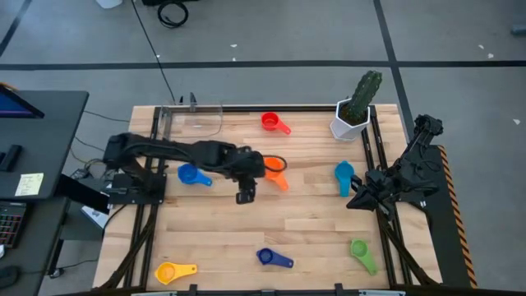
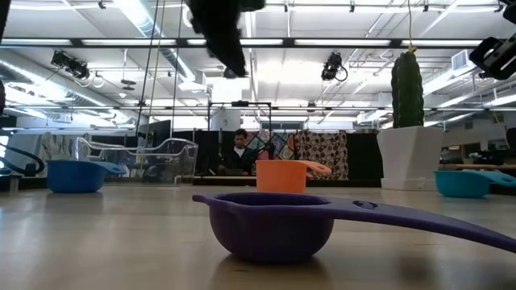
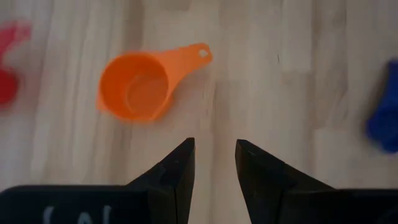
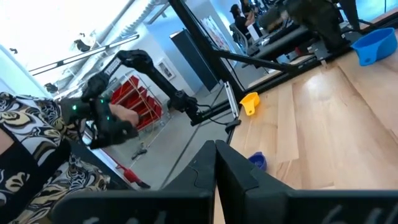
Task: Nest measuring cups in basket
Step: Adjust the orange nest measuring cup
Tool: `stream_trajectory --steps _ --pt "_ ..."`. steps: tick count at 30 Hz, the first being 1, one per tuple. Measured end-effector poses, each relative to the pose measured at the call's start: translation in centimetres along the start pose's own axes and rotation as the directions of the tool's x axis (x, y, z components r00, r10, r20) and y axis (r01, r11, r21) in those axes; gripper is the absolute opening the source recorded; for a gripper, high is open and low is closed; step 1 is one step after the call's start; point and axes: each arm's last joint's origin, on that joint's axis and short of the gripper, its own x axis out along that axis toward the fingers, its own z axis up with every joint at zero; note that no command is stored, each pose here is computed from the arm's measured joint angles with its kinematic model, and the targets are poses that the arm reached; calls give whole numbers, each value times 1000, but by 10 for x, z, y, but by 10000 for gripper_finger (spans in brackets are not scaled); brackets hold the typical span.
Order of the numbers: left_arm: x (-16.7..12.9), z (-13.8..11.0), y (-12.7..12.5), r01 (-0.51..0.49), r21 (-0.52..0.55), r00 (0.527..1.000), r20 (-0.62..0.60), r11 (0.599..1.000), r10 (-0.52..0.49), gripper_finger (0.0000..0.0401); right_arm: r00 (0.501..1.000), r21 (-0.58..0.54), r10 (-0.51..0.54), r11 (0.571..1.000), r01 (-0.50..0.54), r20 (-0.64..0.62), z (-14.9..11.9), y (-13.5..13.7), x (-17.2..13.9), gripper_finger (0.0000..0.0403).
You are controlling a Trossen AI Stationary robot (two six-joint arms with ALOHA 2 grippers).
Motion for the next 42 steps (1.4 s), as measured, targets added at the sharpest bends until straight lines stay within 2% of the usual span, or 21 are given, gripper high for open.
stream_trajectory --steps 2,11,17,24,31,42 --pt "15 2 0 -1 79 1000 -11 997 2 121 1000 1 2 1000 -2 2 0 0 0 13" --pt "68 4 13 -29 286 998 -39 958 42 121 1000 2 3 1000 -3 3 0 0 0 13" --pt "89 2 27 -63 282 994 -66 957 84 121 1000 -23 3 1000 -3 4 0 0 0 13" --pt "94 0 39 -72 260 992 -82 963 97 121 1000 -19 9 1000 -8 18 2 1 0 13" --pt "96 -2 43 -1 263 996 -89 965 25 121 999 -29 16 999 -15 28 3 2 0 13" --pt "113 -6 41 15 279 992 -121 960 20 121 999 -26 21 999 -20 33 3 2 0 13"
